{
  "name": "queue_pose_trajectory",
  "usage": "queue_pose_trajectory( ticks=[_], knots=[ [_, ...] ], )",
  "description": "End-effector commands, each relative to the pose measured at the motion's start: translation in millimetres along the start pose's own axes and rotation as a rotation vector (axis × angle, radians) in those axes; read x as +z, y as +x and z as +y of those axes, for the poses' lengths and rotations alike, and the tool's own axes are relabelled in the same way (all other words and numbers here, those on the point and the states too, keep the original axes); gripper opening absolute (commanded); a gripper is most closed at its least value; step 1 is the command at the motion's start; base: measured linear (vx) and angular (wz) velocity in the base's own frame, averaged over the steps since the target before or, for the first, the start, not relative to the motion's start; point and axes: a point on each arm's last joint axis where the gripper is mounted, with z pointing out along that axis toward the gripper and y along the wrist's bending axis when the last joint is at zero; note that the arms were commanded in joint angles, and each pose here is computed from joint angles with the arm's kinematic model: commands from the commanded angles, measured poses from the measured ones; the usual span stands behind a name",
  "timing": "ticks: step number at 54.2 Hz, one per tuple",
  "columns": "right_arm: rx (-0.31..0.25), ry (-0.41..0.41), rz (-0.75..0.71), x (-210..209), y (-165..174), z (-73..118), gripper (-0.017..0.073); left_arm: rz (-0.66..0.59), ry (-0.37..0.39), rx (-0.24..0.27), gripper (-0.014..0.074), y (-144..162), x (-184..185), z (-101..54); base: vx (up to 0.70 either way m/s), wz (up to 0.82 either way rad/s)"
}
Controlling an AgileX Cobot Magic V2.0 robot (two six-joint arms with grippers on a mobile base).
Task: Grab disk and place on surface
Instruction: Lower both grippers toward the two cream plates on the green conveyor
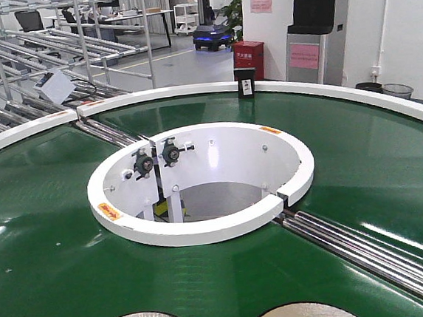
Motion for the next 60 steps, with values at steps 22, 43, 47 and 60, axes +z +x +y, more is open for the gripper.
queue_pose_trajectory(
  ticks=[22, 43, 47, 60],
  knots=[
    [-0.014, -0.007, -0.087, -1, -6, 0.7, -0.0008, -0.120, 0.015, 0.003, -0.0007, -15, -3, -1.7, 0.00, 0.00],
    [-0.062, -0.008, -0.197, -2, -16, 1.2, -0.0008, -0.212, 0.028, 0.000, -0.0008, -24, -4, -2.9, 0.00, 0.00],
    [-0.056, -0.015, -0.272, -4, -22, 2.0, -0.0008, -0.257, 0.034, 0.000, -0.0008, -28, -5, -3.4, 0.00, 0.00],
    [-0.008, -0.024, -0.480, -17, -57, 1.5, -0.0008, -0.526, 0.066, 0.005, -0.0008, -72, -22, -8.2, 0.00, 0.00]
  ],
)
